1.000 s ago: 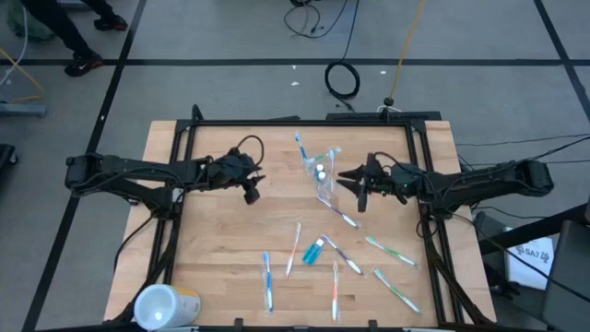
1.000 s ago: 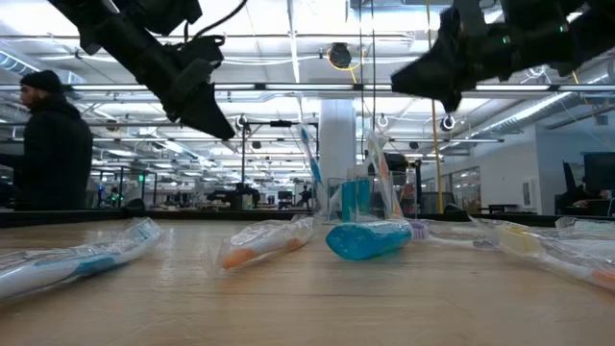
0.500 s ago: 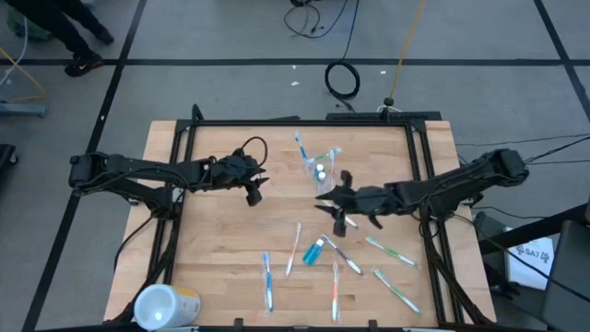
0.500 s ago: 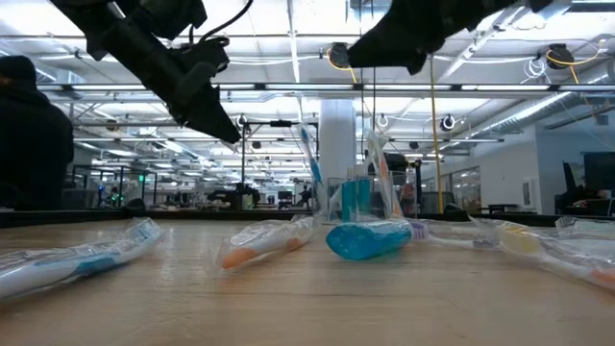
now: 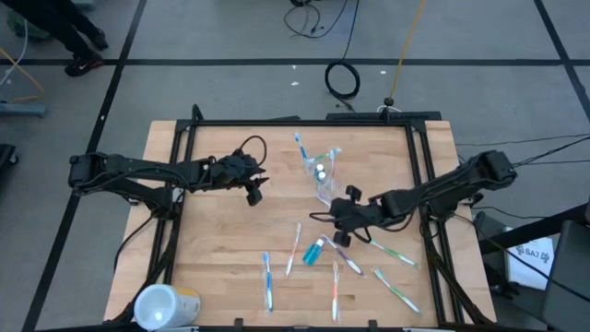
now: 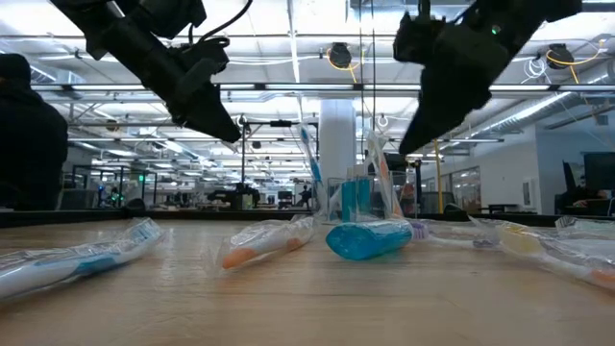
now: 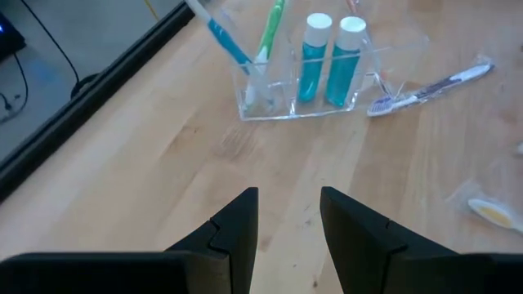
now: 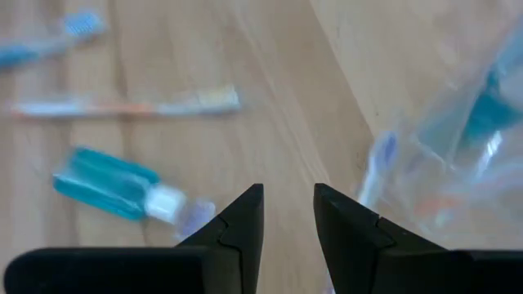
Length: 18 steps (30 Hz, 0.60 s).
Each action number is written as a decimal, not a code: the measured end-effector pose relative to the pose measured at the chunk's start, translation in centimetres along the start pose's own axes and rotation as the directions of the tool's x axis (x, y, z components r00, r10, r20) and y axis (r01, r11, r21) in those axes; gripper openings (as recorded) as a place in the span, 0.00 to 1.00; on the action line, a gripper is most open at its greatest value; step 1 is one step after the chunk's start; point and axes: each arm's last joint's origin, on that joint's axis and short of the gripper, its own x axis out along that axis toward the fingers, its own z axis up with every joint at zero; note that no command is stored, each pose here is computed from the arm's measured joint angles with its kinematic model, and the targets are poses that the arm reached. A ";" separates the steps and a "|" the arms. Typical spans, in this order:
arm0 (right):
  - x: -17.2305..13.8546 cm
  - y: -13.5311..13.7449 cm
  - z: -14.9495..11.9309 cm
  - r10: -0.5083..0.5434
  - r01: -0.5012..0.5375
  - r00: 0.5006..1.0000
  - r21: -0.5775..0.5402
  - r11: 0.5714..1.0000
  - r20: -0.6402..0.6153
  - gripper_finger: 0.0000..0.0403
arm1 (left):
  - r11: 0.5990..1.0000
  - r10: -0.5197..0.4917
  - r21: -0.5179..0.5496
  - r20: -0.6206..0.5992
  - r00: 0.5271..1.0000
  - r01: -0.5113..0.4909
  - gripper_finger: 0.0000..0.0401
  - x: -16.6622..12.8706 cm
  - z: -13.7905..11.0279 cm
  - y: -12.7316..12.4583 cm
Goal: Pick & Place toothbrushing station
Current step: Put the top violet toothbrush into the transparent organizer
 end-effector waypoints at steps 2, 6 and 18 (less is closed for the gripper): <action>0.2 -0.2 -0.3 -0.011 0.011 1.000 0.005 1.000 -0.015 0.25 | 1.000 0.000 -0.021 0.000 1.000 0.000 0.35 0.0 0.0 0.0; 0.9 -1.2 -1.3 -0.044 0.044 0.998 0.016 0.999 -0.048 0.25 | 0.998 0.000 -0.068 0.001 1.000 0.000 0.35 0.0 0.0 0.0; 3.3 -3.9 -3.6 -0.033 0.015 0.994 0.172 0.985 0.106 0.25 | 0.983 -0.001 -0.185 0.009 1.000 0.002 0.35 0.0 0.1 0.0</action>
